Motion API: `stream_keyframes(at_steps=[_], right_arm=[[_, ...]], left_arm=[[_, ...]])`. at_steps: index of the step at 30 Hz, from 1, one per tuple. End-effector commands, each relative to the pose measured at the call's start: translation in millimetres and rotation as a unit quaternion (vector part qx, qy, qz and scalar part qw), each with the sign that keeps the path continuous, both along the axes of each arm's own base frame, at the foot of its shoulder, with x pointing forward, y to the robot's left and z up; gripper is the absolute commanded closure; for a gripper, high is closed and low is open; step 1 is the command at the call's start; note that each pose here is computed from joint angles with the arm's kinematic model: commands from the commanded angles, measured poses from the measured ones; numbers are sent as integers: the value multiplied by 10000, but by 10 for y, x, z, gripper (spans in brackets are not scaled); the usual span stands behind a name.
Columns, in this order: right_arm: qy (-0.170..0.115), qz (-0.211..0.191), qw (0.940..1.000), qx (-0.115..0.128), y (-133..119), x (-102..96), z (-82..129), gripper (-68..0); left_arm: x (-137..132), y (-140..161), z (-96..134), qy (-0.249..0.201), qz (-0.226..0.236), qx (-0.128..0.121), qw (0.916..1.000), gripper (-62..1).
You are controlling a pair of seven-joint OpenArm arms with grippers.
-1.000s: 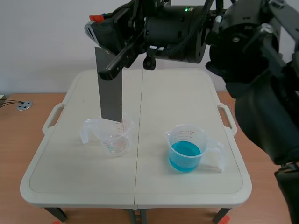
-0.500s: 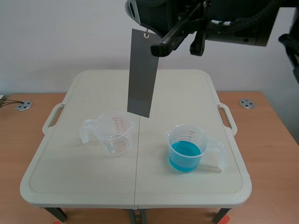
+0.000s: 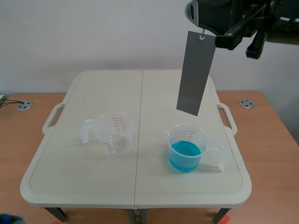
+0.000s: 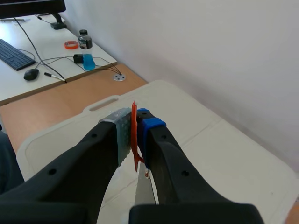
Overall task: Hold the metal plate by the orange handle, dip it into the blue solution, take it out and point at it, then put the plate back in the beaker on the left.
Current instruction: 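Move the plate over the blue solution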
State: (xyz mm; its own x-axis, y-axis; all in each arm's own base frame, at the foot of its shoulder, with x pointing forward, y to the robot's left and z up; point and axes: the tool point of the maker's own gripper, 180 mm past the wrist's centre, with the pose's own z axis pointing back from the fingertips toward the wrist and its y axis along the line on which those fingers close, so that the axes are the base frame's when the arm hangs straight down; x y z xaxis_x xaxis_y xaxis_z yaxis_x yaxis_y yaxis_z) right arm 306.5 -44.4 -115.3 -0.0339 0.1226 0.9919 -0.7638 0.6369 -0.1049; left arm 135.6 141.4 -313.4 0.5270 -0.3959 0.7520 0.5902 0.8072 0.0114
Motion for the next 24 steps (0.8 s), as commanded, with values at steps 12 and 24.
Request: stream_keyframes(at_steps=[12, 24], right_arm=[[85, -24, 10000, -13, -34, -37, -55, -13], [159, -177, 9997, -50, -126, -24, -98, -12]], left_arm=[[1133, -334, 511, -1705, -457, -378, 9836, -49], [1521, -881, 398, -1693, -1488, -731, 9715, -49]])
